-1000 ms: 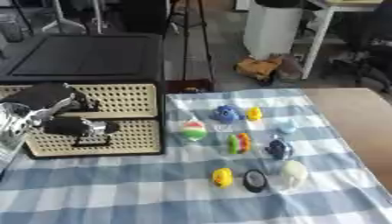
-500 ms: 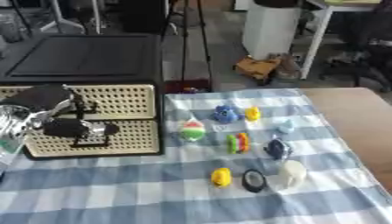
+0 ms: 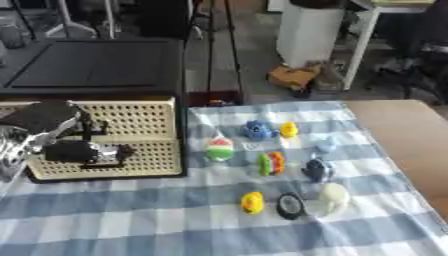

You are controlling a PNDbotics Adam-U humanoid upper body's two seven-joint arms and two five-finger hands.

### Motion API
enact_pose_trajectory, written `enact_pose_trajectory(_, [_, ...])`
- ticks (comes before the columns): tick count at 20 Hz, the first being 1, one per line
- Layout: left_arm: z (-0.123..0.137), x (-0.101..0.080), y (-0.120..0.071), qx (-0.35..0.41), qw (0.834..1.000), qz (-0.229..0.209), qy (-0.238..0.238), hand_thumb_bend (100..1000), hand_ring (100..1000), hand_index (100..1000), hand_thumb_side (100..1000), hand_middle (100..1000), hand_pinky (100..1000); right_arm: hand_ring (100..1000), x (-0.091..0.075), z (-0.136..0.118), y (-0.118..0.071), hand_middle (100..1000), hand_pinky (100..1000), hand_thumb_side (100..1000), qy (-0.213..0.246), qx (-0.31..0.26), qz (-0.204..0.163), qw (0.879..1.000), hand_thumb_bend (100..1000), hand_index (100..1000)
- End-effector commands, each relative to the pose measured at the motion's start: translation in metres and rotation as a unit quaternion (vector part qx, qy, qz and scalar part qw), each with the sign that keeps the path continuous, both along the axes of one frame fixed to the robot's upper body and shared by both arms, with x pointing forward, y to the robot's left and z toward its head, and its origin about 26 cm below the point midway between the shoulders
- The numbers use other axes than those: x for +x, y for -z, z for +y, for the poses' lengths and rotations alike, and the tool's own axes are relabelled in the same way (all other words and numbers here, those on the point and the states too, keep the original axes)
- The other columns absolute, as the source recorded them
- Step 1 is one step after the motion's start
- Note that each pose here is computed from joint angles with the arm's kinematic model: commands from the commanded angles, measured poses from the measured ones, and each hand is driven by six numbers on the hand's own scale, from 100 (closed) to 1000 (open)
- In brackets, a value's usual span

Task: Pick up objects from table and place into drawer.

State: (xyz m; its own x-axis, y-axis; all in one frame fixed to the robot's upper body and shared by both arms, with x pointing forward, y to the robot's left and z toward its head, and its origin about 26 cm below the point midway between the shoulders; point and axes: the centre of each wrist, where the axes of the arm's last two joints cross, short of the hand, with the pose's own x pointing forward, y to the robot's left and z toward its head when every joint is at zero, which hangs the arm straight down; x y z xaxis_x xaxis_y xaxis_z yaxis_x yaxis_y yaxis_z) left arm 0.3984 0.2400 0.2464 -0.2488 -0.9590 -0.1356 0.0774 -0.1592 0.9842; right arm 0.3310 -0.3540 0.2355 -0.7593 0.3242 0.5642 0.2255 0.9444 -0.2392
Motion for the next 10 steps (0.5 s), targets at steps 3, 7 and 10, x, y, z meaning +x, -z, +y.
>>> enact_pose_trajectory(3, [0.006,-0.015,-0.016,0.007,1.0,-0.016,0.008,795,100,521,1000,100,100,317,-0.002,-0.005,-0.008,348,105,818,0.004,-0.008,-0.009,1.0,265,715])
enact_pose_trajectory(7, [0.006,-0.027,-0.02,0.008,1.0,-0.025,0.013,791,100,520,1000,100,100,317,-0.003,-0.005,-0.008,348,105,818,0.005,-0.008,-0.009,1.0,264,716])
enact_pose_trajectory(10, [0.008,-0.035,-0.019,0.008,0.999,-0.029,0.013,789,100,520,1000,100,100,317,-0.003,-0.005,-0.008,348,105,817,0.006,-0.008,-0.009,1.0,264,716])
